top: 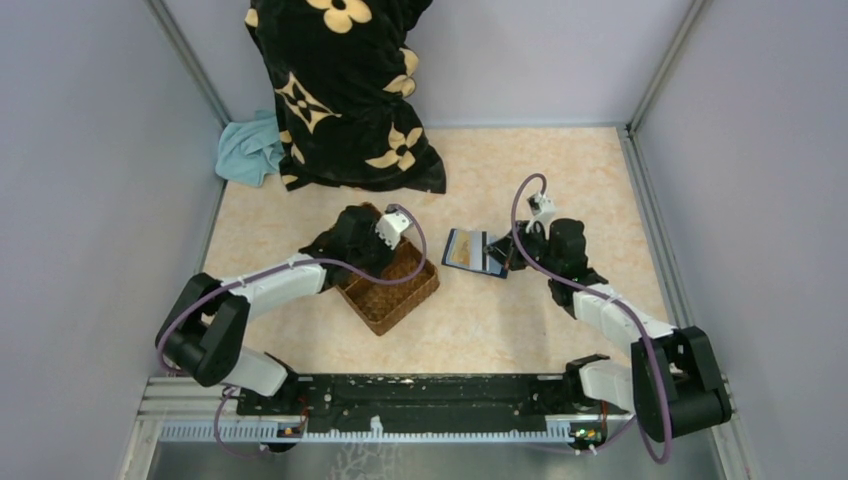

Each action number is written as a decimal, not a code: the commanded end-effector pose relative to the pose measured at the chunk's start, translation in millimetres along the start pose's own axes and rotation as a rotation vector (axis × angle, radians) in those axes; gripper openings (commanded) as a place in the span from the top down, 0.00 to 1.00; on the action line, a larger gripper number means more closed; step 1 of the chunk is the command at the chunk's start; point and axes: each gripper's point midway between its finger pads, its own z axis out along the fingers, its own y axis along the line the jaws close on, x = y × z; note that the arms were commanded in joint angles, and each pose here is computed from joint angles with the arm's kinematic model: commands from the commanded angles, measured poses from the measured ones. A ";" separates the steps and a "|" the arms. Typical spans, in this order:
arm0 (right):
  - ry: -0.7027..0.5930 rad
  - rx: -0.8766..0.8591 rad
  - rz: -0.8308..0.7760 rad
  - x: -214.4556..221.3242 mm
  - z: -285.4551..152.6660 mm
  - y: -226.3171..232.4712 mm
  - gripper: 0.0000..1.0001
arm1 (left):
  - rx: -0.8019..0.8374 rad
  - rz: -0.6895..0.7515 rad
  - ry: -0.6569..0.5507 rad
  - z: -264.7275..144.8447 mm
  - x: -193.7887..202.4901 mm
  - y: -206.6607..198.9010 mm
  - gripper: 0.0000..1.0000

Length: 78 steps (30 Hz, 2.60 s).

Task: Take the credit cards out of the card holder

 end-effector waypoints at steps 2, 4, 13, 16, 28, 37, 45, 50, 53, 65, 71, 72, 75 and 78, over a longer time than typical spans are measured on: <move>-0.052 -0.029 -0.041 -25.4 6.4 8.2 1.00 | 0.088 0.125 -0.058 4.1 -15.3 -16.8 0.99; -0.050 -0.032 -0.038 -25.3 8.3 7.7 1.00 | 0.072 0.111 -0.087 3.5 -20.9 -15.1 0.98; -0.048 -0.055 -0.020 -27.3 14.4 9.9 1.00 | -0.077 -0.019 -0.245 -14.2 -64.5 7.7 0.50; -0.052 -0.051 -0.026 -32.0 15.8 10.4 1.00 | -0.131 -0.052 -0.264 -17.9 -73.5 17.3 0.34; -0.093 -0.154 -0.062 -70.6 41.8 39.8 1.00 | -0.760 -0.609 -0.265 -60.4 -63.7 110.4 0.40; -0.074 -0.291 -0.189 -78.7 61.5 105.4 1.00 | -0.422 -0.672 -0.388 -48.2 -88.3 76.8 0.00; 0.031 -0.399 -0.165 -60.1 60.5 129.7 1.00 | -0.275 -0.651 -0.583 -76.5 -113.4 60.4 0.01; 0.105 -0.492 -0.242 -34.0 55.2 153.2 1.00 | -0.218 -0.645 -0.549 -73.3 -111.5 51.5 0.01; 0.131 -0.599 -0.242 -22.5 42.0 166.6 1.00 | -0.154 -0.609 -0.615 -84.3 -119.1 41.0 0.00; 0.282 -0.756 -0.267 12.3 29.3 170.1 1.00 | 0.242 -0.377 -0.712 -107.2 -148.2 -27.1 0.00; 0.283 -0.772 -0.267 13.2 27.6 171.5 1.00 | 0.334 -0.328 -0.686 -107.7 -144.6 -44.1 0.02; 0.282 -0.773 -0.269 13.2 27.0 171.9 1.00 | 0.344 -0.325 -0.675 -107.0 -142.6 -45.9 0.02; 0.264 -0.784 -0.284 10.0 23.0 175.3 1.00 | 0.362 -0.313 -0.644 -106.7 -134.5 -51.4 0.02; 0.253 -0.787 -0.294 6.9 21.2 177.3 1.00 | 0.403 -0.294 -0.634 -111.7 -128.7 -60.3 0.03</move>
